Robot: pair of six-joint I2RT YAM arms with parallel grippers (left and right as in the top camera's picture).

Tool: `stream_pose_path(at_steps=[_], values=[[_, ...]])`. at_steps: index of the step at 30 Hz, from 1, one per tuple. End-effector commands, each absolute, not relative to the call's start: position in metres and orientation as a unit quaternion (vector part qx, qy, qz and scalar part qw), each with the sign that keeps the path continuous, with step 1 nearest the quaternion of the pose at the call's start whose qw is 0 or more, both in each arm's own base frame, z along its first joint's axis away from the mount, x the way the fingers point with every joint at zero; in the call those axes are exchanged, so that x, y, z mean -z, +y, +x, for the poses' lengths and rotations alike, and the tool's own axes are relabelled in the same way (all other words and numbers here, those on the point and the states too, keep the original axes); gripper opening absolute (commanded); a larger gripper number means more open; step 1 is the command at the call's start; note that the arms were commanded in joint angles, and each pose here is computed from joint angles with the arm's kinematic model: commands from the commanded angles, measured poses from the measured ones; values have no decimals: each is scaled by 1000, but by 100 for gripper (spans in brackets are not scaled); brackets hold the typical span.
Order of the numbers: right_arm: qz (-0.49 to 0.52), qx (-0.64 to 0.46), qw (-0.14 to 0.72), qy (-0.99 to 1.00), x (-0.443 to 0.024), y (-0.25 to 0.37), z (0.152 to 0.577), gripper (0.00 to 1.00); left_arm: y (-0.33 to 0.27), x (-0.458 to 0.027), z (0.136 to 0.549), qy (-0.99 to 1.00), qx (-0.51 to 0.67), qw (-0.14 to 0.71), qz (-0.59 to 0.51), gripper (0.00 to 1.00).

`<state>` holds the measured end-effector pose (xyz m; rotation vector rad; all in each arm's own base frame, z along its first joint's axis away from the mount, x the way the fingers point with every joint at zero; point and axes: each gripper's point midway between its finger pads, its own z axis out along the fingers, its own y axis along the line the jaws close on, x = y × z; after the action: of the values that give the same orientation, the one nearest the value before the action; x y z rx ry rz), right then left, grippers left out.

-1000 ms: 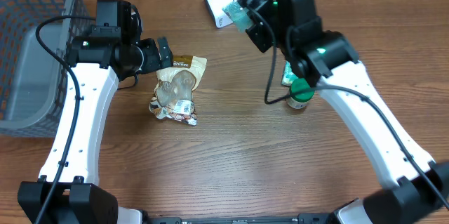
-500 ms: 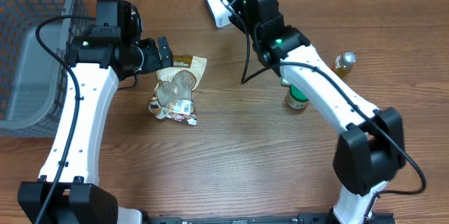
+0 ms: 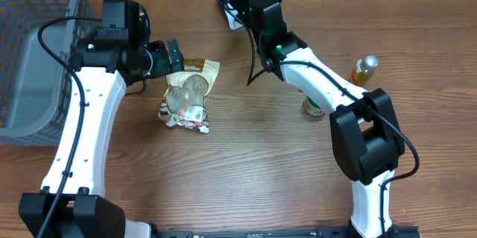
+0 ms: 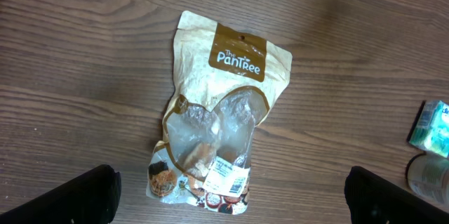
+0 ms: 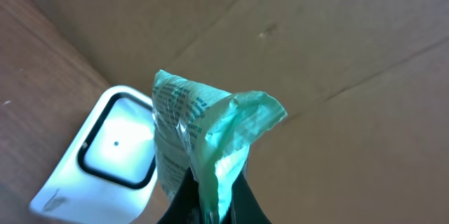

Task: Scan the item barcode
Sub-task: 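Hold the wipes pack barcode against the scanner window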

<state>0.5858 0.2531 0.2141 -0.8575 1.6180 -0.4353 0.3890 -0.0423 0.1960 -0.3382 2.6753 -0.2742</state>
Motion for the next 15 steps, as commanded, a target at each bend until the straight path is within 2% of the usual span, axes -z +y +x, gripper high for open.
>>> stream_pose_path(at_steps=[1, 15], values=[[-371, 197, 605, 677, -221, 260, 591, 4, -46, -195, 389, 965, 102, 212, -114, 100], [-425, 261, 591, 634, -164, 261, 612, 4, -46, -195, 389, 965, 102, 212, -114, 100]])
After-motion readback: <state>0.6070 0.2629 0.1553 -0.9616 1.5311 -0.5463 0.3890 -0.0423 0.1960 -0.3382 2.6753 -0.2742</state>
